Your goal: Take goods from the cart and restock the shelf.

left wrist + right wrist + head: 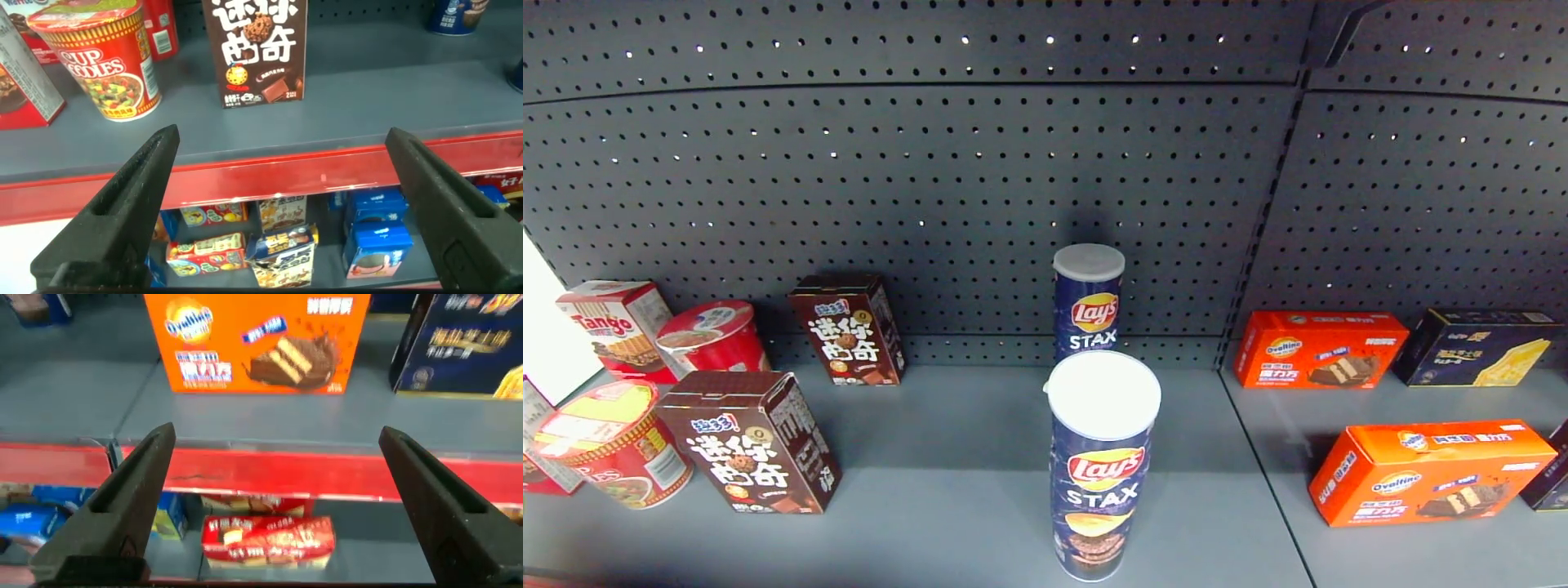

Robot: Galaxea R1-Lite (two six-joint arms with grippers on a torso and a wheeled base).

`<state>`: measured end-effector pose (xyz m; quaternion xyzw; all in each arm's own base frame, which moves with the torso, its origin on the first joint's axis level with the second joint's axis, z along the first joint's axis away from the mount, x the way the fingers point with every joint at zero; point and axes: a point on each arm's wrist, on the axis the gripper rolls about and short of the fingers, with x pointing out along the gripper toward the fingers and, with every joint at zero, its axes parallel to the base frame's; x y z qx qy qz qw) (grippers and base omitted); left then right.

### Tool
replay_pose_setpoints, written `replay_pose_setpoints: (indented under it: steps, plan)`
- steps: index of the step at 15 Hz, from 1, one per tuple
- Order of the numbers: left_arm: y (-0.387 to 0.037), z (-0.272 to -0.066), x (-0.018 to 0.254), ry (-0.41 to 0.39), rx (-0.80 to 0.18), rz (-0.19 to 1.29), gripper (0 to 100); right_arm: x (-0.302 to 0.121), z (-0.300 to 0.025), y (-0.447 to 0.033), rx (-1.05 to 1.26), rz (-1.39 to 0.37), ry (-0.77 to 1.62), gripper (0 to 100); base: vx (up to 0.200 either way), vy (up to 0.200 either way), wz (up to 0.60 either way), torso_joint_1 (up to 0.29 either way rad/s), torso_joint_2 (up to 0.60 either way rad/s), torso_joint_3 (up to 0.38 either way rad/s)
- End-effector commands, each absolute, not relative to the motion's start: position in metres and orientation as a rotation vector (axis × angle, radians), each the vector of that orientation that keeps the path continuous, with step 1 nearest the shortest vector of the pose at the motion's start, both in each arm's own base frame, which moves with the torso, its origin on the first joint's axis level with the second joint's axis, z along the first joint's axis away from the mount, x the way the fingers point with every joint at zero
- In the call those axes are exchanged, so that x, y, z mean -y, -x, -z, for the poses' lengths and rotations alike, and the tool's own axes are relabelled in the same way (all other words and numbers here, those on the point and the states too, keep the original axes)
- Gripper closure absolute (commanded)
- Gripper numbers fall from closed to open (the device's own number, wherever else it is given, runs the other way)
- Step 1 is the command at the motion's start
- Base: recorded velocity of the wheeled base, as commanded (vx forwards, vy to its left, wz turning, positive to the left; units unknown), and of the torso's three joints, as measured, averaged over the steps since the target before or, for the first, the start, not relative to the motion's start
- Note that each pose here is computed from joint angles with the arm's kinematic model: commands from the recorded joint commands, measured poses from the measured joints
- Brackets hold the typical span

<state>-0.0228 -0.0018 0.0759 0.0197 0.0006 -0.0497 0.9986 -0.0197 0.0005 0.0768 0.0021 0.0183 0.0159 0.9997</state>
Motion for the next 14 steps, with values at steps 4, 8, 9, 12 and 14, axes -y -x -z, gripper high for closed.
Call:
replay_pose_setpoints:
  steps: [4,8,9,12,14]
  plan:
    - [0.0229,-0.0758,0.0018,-0.040,0.000,0.100,0,-0.0007,-0.0760,0.0228,0.005,-0.026,-0.005,0,0.000,0.000,0.00,0.000,0.00,0.000]
    - [0.0228,-0.0754,0.0018,-0.049,-0.001,0.100,0,-0.0007,-0.0758,0.0228,0.003,-0.029,-0.003,0,0.000,0.000,0.00,0.000,0.00,0.000]
    - [0.0229,-0.0758,0.0018,-0.041,0.000,0.097,0,-0.0007,-0.0758,0.0228,0.003,-0.028,-0.005,0,0.000,0.000,0.00,0.000,0.00,0.000]
    - [0.0229,-0.0758,0.0018,-0.043,0.001,0.100,0,-0.0007,-0.0758,0.0228,0.003,-0.028,-0.005,0,-0.133,0.000,0.00,0.002,0.00,0.002]
    - [0.0229,-0.0758,0.0018,-0.041,0.001,0.100,0,-0.0007,-0.0760,0.0228,0.005,-0.028,-0.005,0,0.000,0.000,0.00,0.000,0.00,0.000]
